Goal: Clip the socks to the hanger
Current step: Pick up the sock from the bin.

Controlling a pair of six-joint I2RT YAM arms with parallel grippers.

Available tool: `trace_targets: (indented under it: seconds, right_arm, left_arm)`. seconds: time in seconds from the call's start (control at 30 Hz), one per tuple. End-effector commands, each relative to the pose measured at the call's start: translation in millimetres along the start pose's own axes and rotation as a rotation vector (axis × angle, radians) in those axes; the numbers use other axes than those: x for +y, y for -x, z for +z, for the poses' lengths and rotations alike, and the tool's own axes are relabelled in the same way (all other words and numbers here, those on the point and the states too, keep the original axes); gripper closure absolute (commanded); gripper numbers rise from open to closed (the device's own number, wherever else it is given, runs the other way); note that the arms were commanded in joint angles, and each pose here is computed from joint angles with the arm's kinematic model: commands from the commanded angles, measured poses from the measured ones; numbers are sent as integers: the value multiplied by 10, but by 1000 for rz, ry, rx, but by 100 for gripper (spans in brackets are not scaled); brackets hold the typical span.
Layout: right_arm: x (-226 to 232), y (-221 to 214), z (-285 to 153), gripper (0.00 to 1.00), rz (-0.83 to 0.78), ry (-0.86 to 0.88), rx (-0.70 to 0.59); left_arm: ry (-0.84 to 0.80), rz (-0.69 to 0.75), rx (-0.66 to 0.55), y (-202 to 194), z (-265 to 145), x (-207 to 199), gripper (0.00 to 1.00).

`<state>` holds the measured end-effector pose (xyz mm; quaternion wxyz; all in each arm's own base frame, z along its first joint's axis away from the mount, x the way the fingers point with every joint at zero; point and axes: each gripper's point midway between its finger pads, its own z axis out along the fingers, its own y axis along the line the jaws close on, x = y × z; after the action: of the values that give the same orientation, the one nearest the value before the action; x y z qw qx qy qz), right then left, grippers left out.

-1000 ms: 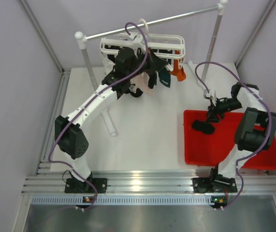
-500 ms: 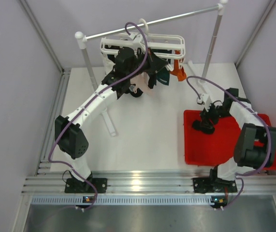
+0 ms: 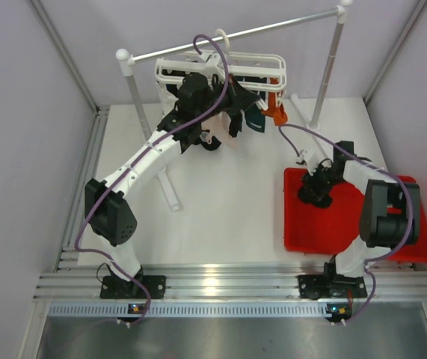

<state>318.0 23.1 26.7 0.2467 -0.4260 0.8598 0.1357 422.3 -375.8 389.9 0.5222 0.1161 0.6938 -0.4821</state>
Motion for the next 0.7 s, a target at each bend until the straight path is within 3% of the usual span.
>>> trace_targets:
  seconds: [0.0,0.07,0.1,0.17,0.23,0.37,0.53,0.57,0.63,0.67]
  right_arm:
    - [-9,-7,67,56,5,4,21]
    - [35,3,51,70,-17,16,9]
    - [36,25,29,88,-32,13,0]
    - [64,179,-95,98,-63,7,-65]
    - [88,294,-256,100,-82,6,-129]
    - [234,936,-886,100,-245,16,-453]
    - [282,1600,-1489,100,-415,-20,-731]
    - [206,1801,-1634,100,-528,-106,-780]
    - [160,1896,-1641,100,-564,-173,-809]
    - [105,2110,-1807,100,-693,-280,-863]
  left_arm:
    - [-7,-9,-13,42,-31,-13,100]
    - [-7,-10,-13,45,-32,-15,100]
    - [-9,-10,-13,49,-36,-23,100]
    - [-8,-10,-12,43,-32,-18,100]
    - [-10,-8,-12,51,-41,-29,100]
    - [-11,-7,-6,40,-52,-34,100]
    - [-21,-13,-3,32,-58,-37,100]
    - [-24,-16,-3,29,-55,-34,100]
    - [-38,-24,0,31,-57,-52,100]
    - [-43,-27,2,26,-54,-58,100]
